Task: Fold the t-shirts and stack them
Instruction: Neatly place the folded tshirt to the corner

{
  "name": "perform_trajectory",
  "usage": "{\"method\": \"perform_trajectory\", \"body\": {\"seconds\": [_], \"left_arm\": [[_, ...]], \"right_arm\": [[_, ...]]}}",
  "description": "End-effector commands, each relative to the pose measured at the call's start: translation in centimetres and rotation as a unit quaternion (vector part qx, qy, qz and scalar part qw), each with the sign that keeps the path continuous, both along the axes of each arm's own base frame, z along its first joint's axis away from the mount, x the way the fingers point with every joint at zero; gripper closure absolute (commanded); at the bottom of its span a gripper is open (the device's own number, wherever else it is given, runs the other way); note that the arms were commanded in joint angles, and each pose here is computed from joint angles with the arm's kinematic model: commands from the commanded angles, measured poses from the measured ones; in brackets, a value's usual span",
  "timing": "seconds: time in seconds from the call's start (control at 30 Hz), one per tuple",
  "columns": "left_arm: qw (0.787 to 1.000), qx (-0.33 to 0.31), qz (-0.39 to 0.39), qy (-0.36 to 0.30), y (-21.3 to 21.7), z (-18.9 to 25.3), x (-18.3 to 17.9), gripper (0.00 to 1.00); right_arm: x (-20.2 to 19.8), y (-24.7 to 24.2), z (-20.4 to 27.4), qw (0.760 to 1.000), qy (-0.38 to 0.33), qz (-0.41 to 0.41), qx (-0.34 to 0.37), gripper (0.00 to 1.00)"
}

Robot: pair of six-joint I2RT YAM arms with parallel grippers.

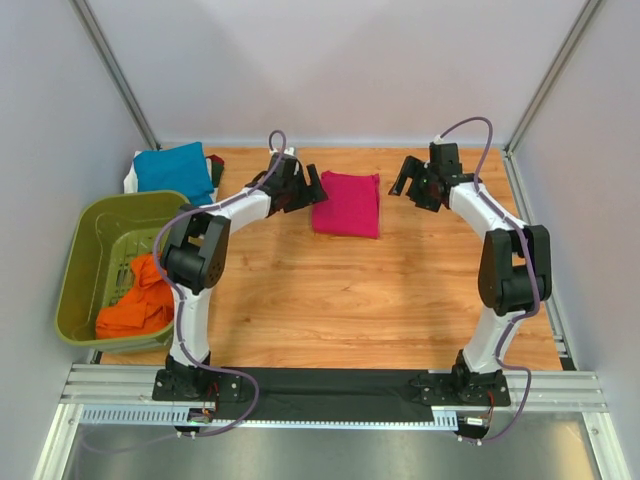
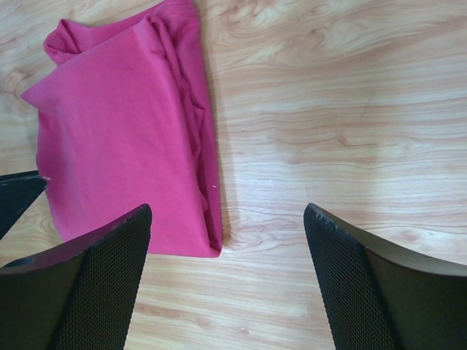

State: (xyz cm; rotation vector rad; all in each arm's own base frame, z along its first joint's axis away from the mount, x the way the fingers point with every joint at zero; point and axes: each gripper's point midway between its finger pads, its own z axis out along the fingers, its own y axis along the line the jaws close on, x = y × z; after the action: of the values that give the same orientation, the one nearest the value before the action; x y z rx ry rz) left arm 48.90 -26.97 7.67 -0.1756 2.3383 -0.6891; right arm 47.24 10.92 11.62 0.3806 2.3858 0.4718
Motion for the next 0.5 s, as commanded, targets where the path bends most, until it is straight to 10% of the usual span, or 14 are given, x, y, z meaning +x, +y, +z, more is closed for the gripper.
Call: {"method": "perform_trajectory", "body": {"seconds": [0.0,0.47], "left_arm": [[0.999,-0.039,0.026,-0.015,-1.1,0.1,2.1,0.14],[0.998,-0.055,0.023,0.008,-3.4,-3.7,3.3,0.28]], "right_arm": [[0.3,-0.8,0.1,1.0,-0.002,-0.008,-0.009,0.14],[0.6,-1.0,-0.6,1.0,0.013,-0.013,-0.013,0.15]]}}
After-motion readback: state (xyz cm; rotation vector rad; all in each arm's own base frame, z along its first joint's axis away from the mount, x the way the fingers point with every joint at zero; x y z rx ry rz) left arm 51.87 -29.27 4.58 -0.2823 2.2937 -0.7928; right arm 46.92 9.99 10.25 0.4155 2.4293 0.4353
